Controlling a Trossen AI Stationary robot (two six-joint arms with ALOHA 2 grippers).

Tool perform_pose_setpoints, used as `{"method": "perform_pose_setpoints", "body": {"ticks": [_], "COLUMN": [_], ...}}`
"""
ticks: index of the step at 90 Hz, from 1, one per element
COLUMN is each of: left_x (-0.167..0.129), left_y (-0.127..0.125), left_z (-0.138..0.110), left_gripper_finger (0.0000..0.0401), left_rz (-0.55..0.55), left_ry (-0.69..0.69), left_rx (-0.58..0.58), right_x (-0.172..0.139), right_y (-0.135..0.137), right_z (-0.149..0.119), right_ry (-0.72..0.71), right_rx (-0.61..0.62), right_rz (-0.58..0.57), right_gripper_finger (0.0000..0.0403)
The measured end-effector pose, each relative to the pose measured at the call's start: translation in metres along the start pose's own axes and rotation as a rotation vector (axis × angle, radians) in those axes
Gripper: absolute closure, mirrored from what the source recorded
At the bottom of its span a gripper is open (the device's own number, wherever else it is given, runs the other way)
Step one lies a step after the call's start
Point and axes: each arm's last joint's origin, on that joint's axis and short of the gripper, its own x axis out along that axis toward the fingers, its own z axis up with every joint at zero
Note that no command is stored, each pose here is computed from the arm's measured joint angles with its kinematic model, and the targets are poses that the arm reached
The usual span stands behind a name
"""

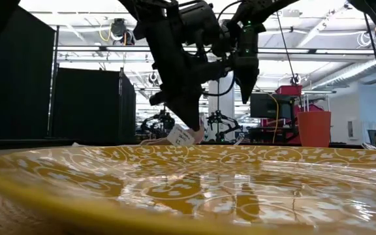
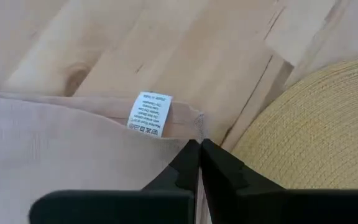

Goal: Set table place
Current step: Fold the brown table napkin

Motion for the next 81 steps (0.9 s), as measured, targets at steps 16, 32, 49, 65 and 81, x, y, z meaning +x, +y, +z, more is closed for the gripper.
{"method": "perform_pose_setpoints", "body": {"ticks": [16,32,49,65,81], "left_x": [0.006,0.005,0.005,0.006,0.006], "left_y": [0.001,-0.002,0.001,0.009,0.031], "left_z": [0.001,0.006,0.013,0.016,0.008], "left_gripper_finger": [0.0401,0.0390,0.0347,0.0301,0.0286], "left_rz": [-0.032,-0.062,-0.080,-0.087,0.066], "left_ry": [0.015,-0.039,-0.088,-0.066,0.049], "left_rx": [-0.005,0.026,0.030,-0.039,-0.090], "right_x": [0.000,0.000,0.000,0.000,0.000], "right_y": [0.000,0.000,0.000,0.000,-0.001], "right_z": [0.000,0.001,0.001,0.001,0.001], "right_ry": [0.000,-0.006,-0.012,-0.012,-0.012], "right_rx": [0.002,0.003,0.007,0.007,0.007], "right_rz": [0.000,-0.002,-0.004,-0.004,-0.006], "right_gripper_finger": [0.0227,0.0227,0.0226,0.0221,0.0220]}}
